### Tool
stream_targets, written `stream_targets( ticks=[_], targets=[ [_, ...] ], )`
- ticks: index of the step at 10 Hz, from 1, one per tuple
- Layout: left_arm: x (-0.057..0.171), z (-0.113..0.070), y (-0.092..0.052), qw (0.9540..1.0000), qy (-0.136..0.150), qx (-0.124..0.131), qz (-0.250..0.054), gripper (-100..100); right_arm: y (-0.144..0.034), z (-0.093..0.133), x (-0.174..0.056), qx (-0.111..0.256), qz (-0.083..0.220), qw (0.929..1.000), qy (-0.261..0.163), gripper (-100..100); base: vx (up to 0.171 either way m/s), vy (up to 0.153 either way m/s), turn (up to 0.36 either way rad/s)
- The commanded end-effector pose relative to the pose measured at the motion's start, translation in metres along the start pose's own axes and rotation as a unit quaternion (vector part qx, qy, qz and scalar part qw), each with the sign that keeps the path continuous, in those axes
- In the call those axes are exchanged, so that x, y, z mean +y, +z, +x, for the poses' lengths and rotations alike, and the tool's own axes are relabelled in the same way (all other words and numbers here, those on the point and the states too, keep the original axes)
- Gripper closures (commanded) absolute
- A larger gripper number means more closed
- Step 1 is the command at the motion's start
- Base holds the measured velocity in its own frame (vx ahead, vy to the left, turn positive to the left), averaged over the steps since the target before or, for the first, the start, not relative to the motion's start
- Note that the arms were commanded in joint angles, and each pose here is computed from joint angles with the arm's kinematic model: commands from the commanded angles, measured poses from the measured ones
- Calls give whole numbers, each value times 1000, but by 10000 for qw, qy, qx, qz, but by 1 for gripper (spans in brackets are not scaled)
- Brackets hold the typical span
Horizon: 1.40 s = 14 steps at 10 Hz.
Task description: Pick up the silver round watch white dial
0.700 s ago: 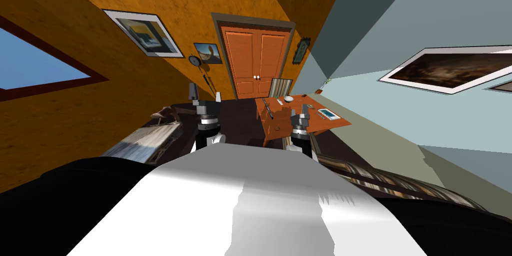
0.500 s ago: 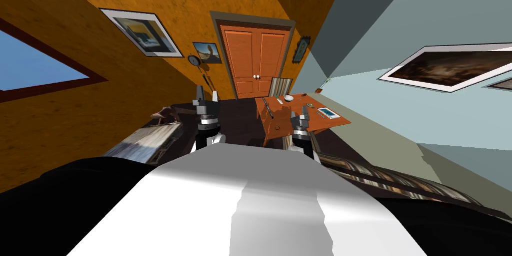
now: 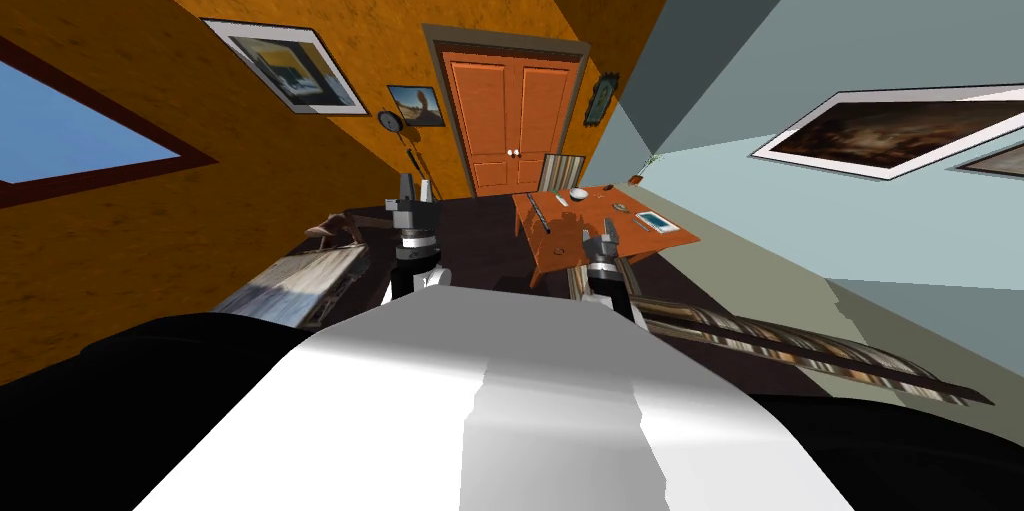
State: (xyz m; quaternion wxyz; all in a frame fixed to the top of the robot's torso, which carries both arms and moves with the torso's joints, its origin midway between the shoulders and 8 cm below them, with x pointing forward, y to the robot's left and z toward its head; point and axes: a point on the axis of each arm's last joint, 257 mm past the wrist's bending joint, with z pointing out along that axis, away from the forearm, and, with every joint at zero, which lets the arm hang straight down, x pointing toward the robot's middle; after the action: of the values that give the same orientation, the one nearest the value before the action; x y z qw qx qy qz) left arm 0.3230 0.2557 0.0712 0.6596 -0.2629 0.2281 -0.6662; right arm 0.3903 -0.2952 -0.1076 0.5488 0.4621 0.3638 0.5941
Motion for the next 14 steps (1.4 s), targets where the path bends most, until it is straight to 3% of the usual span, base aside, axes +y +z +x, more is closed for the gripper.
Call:
stream_targets(
  ticks=[1,2,4,5,6,7,8,9,10,11,12,13,14],
  targets=[
    [0,0,0,10000,0,0,0,0,-4,-19,-15,-165,282,9992,242,-100,-44,73,-17],
    [0,0,0,10000,0,0,0,0,-4,-19,-15,-165,282,9992,243,-100,-36,64,-20],
    [0,0,0,10000,0,0,0,0,-14,-52,-46,-535,762,9936,644,-100,-52,89,-35],
    [0,0,0,10000,0,0,0,0,-14,-52,-47,-551,781,9927,739,-100,-30,87,-28],
    [0,0,0,10000,0,0,0,0,-22,-70,-64,-783,1030,9868,971,-100,-34,84,-27],
    [0,0,0,10000,0,0,0,0,-22,-70,-64,-789,1026,9863,1026,-100,-24,70,-14],
    [0,0,0,10000,0,0,0,0,-32,-89,-81,-1048,1267,9779,1290,-100,-26,85,-24],
    [0,0,0,10000,0,0,0,0,-32,-89,-81,-1054,1262,9773,1334,-100,-18,75,-16],
    [0,0,0,10000,0,0,0,0,-43,-108,-98,-1334,1495,9666,1600,-100,-5,70,-29],
    [0,0,0,10000,0,0,0,0,-43,-108,-98,-1343,1486,9655,1661,-100,-9,67,-18],
    [0,0,0,10000,0,0,0,0,-57,-126,-114,-1639,1693,9522,1946,-100,-14,88,-22],
    [0,0,0,10000,0,0,0,0,-57,-126,-115,-1654,1695,9507,2000,-100,0,73,-20],
    [0,0,0,10000,0,0,0,0,-73,-145,-132,-1959,1900,9353,2250,-100,12,92,-19]
  ],
)
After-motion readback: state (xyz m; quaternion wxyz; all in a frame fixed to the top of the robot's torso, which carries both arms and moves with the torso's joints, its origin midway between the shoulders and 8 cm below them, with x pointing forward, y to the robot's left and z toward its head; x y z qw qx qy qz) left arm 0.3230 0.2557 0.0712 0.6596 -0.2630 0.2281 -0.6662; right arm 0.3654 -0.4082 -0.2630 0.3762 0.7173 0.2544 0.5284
